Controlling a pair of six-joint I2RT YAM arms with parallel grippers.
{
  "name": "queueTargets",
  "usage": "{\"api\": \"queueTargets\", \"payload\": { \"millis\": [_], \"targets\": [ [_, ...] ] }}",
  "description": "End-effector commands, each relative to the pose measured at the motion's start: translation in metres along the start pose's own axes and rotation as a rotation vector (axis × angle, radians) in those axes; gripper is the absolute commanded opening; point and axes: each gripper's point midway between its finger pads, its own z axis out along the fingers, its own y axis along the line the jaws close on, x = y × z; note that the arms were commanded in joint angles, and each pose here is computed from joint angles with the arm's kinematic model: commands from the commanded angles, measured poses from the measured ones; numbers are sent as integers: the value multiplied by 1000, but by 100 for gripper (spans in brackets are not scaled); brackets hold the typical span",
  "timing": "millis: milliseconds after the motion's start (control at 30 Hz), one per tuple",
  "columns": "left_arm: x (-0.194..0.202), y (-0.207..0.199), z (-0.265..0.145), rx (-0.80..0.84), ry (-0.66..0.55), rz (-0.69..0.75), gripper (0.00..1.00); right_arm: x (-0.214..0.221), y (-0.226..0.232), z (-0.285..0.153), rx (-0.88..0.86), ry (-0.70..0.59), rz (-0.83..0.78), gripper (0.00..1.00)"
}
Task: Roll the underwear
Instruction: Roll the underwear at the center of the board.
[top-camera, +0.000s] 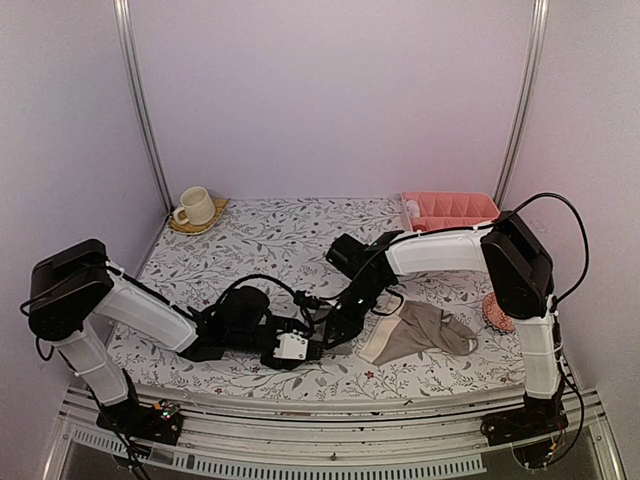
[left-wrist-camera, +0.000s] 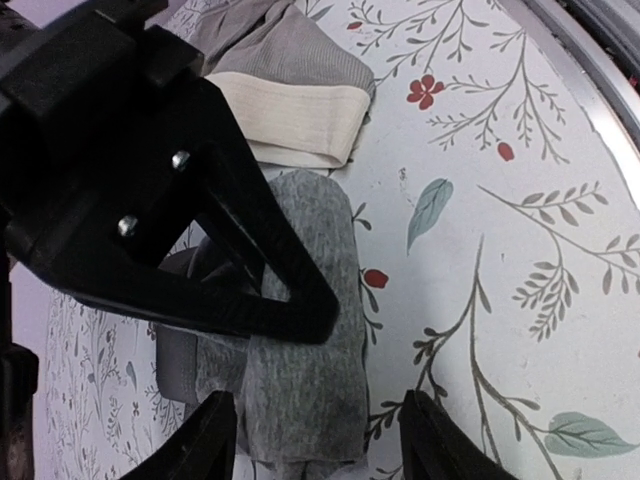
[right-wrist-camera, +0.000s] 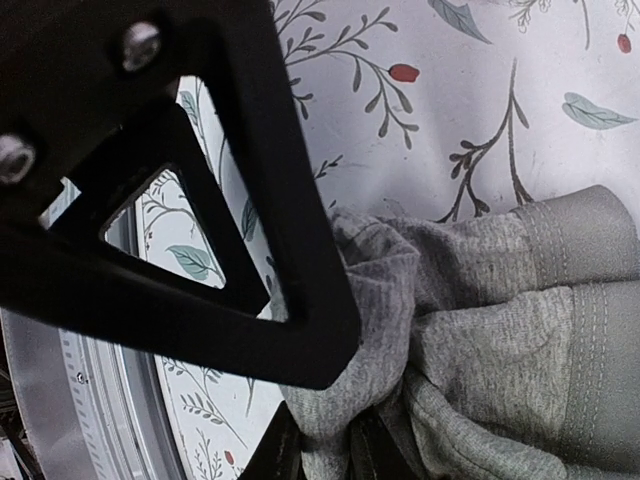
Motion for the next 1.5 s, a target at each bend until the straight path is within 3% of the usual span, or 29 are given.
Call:
{"api": "queueTargets", "payload": {
  "millis": [0, 100, 200, 367, 433, 500, 900, 1233, 1467],
  "targets": [
    [6, -11, 8, 4, 31, 32, 58, 8, -3, 12, -35, 29, 29, 15],
    [10, -13, 11, -2, 50, 41, 58, 8, -4, 12, -34, 27, 29, 15],
    [12, -15, 13, 0, 60, 44, 45, 9, -5, 12, -34, 28, 32, 15],
    [18, -17, 19, -1, 90, 45, 36, 10, -7, 13, -33, 26, 33, 16],
    [21, -18, 21, 0, 106, 43, 23, 10, -7, 11, -27, 23, 32, 17],
    [24, -21, 23, 19, 122, 39, 0, 10, -9, 9, -10, 18, 29, 20],
    [30, -50, 29, 278, 202, -124, 0, 7, 5, -48, 188, -123, -24, 45],
    [21, -29, 31, 396, 219, -336, 0, 27, 8, -97, 461, -276, -50, 59],
    [25, -25, 40, 514, 276, -497, 0, 37, 27, -96, 679, -310, -261, 65]
  ]
}}
